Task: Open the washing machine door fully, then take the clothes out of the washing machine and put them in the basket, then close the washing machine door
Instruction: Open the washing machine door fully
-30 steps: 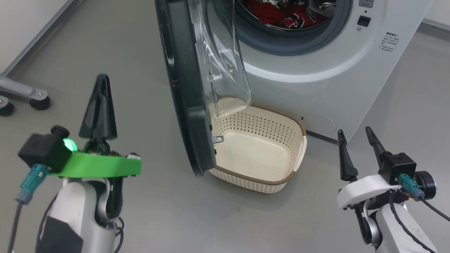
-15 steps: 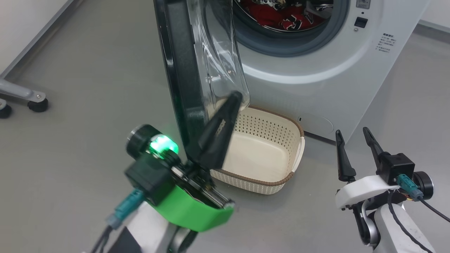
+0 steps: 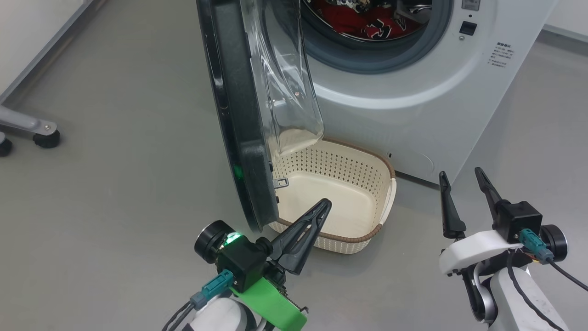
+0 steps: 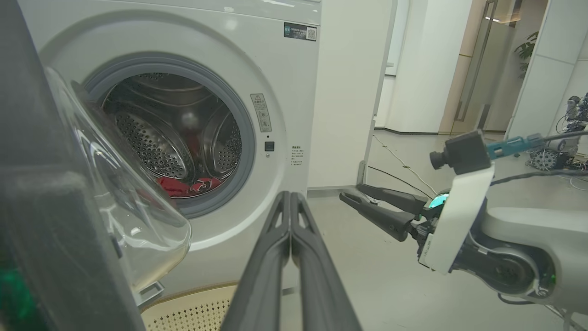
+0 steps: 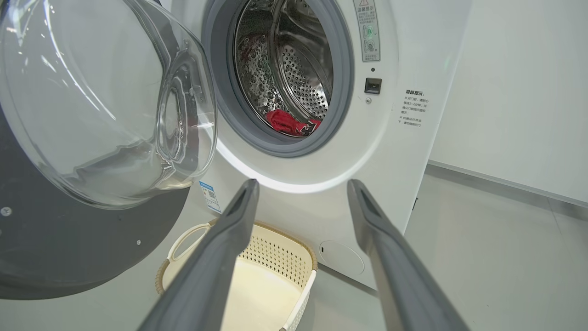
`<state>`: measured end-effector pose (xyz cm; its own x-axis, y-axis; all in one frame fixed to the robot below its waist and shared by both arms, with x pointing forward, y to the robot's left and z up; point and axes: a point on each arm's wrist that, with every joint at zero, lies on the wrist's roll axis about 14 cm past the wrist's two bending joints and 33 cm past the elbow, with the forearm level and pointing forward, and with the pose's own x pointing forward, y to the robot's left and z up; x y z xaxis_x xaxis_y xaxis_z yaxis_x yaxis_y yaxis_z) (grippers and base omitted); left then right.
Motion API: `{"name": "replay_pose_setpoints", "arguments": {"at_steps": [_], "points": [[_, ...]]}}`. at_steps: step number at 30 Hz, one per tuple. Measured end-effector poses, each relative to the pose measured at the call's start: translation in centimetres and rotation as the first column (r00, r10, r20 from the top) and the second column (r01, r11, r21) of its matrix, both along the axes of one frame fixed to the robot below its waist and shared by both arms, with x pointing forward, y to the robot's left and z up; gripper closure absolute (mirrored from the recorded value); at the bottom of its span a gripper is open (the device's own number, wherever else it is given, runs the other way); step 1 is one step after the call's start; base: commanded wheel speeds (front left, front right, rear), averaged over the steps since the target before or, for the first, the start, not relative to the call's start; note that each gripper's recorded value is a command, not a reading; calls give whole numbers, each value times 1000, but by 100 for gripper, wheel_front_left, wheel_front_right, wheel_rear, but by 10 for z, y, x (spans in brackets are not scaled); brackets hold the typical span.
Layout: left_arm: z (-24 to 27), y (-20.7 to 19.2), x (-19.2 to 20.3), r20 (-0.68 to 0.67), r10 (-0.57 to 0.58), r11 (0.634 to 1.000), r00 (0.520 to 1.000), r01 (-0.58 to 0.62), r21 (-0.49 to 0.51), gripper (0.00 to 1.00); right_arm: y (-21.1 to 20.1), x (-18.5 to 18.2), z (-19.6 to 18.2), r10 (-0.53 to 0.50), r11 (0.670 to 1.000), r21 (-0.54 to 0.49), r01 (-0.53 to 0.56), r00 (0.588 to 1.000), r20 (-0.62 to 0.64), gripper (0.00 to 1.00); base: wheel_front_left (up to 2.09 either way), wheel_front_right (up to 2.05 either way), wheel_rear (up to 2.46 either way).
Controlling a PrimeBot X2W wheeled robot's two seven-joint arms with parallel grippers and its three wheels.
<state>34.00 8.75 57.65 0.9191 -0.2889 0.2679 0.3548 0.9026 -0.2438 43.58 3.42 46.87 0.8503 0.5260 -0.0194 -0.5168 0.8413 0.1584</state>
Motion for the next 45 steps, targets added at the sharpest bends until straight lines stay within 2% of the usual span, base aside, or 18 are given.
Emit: {"name": "replay_pose_setpoints", "arguments": {"at_steps": [11, 33, 45], "points": [[-26, 24, 9, -86, 72, 997, 994, -72, 1, 100, -2, 1, -5, -8, 1000, 1, 8, 1000, -11, 0, 0, 0, 0], [-69, 36, 32, -228, 99, 995, 969, -102, -2, 100, -20, 9, -32, -51, 999, -10, 50, 996, -73, 0, 0, 0, 0], [-72, 66, 36, -255, 193, 978, 947, -208, -32, 100, -15, 12, -37, -41, 999, -7, 41, 996, -82, 0, 0, 0, 0]]}}
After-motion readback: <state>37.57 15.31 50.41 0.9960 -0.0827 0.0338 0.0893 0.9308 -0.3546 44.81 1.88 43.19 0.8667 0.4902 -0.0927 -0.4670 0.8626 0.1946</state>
